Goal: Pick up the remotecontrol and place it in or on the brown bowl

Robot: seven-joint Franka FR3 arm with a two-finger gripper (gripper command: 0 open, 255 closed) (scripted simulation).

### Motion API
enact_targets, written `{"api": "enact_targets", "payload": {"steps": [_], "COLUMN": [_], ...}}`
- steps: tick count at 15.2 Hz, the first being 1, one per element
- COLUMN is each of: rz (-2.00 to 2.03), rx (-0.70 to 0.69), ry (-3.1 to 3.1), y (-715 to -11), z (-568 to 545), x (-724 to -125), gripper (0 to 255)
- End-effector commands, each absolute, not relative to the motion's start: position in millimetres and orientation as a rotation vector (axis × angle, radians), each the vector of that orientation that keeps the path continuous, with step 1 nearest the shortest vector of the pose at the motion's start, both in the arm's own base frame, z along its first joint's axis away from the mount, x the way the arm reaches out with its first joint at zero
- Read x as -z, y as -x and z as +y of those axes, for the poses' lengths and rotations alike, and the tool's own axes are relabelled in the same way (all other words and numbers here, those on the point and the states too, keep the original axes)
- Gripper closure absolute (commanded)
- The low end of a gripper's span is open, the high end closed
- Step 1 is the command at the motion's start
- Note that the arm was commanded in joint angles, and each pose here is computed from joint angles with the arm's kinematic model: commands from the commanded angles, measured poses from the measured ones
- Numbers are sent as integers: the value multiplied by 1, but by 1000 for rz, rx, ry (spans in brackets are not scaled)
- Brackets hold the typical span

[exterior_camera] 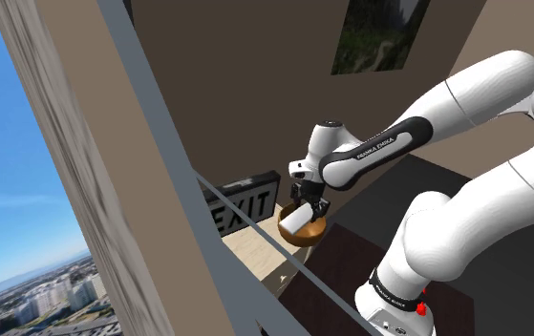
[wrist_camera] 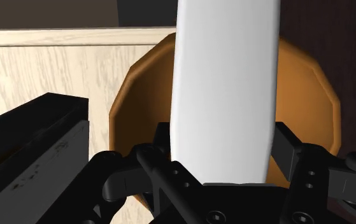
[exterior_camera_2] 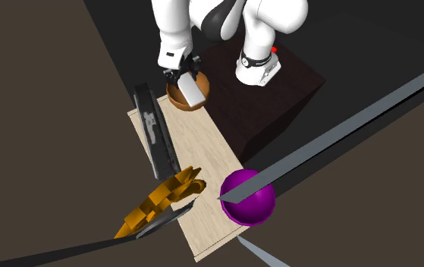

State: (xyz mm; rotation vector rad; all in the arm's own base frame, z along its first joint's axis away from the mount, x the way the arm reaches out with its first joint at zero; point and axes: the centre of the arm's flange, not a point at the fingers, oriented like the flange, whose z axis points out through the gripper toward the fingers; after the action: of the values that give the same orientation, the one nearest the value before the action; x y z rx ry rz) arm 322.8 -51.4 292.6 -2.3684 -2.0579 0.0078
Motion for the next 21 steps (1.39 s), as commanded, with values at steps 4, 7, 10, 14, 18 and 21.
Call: {"api": "enact_targets", "payload": {"steps": [4, 7, 10, 14, 18, 21], "rz": [-2058, -2058, -2058, -2058, -2058, -2058], "rx": [-10, -10, -10, -10, -10, -10], "ry": [2367, 2367, 2367, 2367, 2367, 2367], "y": [-322, -323, -323, -323, -323, -323], "z": [-51, -51, -52, -51, -51, -51], "x": [-291, -291, -291, -317, -341, -341], "gripper": [255, 0, 0, 0, 0, 0]}}
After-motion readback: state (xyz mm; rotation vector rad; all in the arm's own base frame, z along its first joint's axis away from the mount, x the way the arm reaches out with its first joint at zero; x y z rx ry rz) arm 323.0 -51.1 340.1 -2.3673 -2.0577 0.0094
